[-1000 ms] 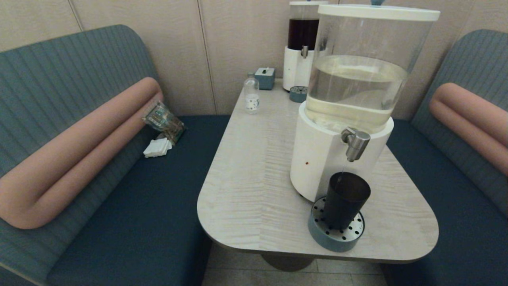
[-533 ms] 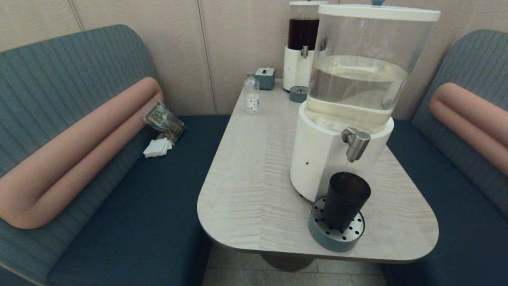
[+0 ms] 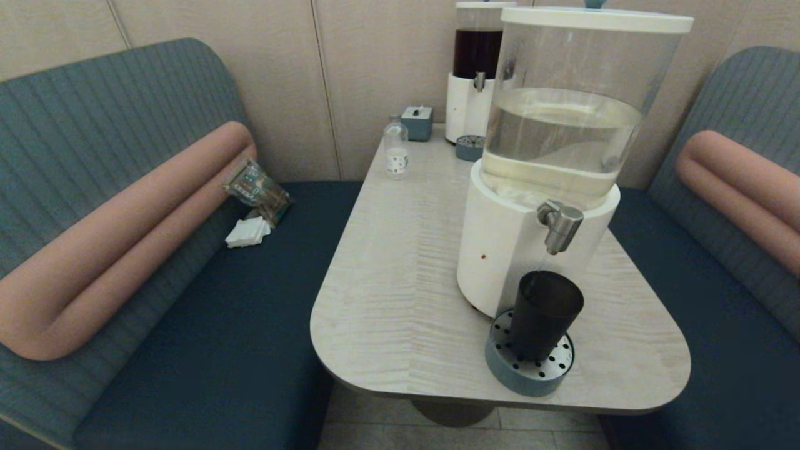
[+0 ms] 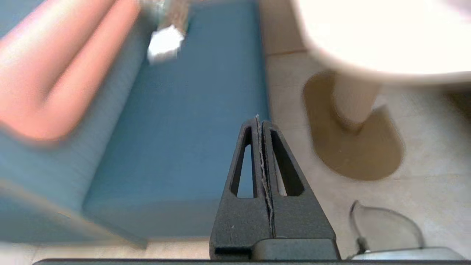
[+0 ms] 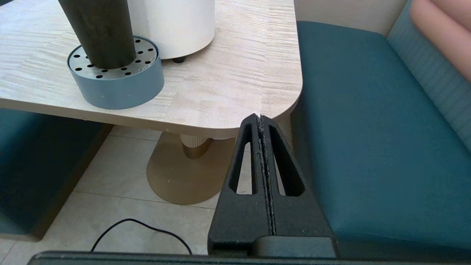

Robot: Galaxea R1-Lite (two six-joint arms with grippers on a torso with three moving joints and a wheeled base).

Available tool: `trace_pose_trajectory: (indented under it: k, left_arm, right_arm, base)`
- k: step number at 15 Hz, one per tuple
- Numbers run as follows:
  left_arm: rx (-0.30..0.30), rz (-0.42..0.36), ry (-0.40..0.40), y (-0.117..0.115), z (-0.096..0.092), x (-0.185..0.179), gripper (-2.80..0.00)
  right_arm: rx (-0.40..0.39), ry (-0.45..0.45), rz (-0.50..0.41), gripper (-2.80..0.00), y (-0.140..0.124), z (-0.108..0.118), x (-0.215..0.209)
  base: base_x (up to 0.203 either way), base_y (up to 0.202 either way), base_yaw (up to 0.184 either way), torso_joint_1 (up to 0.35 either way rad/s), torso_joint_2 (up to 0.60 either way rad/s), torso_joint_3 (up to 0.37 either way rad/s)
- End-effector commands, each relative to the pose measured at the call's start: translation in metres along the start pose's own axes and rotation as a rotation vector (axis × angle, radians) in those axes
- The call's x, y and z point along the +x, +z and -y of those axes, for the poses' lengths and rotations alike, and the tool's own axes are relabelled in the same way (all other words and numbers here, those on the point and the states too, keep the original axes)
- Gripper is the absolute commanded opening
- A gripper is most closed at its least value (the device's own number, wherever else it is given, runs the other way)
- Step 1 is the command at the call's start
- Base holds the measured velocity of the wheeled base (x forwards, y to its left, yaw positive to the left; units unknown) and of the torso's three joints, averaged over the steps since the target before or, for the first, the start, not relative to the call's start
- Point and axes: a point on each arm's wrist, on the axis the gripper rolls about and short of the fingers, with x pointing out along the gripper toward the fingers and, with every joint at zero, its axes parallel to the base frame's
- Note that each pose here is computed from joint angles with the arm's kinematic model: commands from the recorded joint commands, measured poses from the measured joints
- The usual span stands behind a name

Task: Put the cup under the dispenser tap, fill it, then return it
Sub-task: Turn off the faucet

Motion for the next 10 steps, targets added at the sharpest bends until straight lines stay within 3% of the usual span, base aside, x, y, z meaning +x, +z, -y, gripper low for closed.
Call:
trace_pose_trajectory:
  k: [1,2,4,6,8,10]
  left_arm:
    - [-0.002,0.091,-0.020,0.040,-0.004,-0.009,-2.80]
    - [-0.031,0.154,-0.040,0.079,-0.008,-0.015,-2.80]
    - [-0.155,0.210,-0.095,0.162,-0.019,-0.004,-2.80]
    - [-0.293,0.207,-0.189,0.234,-0.031,0.042,-2.80]
    - [-0.360,0.135,-0.361,0.265,-0.035,0.097,-2.80]
    - [-0.370,0.017,-0.650,0.272,-0.034,0.153,-2.80]
  right_arm:
    - [0.000,0.001,-0.009,-2.80,-0.003,0.000,0.001]
    - [-0.001,0.000,-0.010,-2.80,-0.003,0.000,0.001]
    - [0.000,0.001,-0.009,-2.80,-0.003,0.000,0.001]
    - [0.000,0.001,-0.009,-2.80,-0.003,0.000,0.001]
    - [0.000,0.001,-0.009,-2.80,-0.003,0.000,0.001]
    - [0.000,0.001,-0.009,-2.80,-0.003,0.000,0.001]
  base:
    - [0.000,0.000,0.000,0.000,0.00,0.000]
    - [0.000,0.000,0.000,0.000,0.00,0.000]
    - [0.000,0.000,0.000,0.000,0.00,0.000]
    - [0.000,0.000,0.000,0.000,0.00,0.000]
    - [0.000,0.000,0.000,0.000,0.00,0.000]
    - [0.000,0.000,0.000,0.000,0.00,0.000]
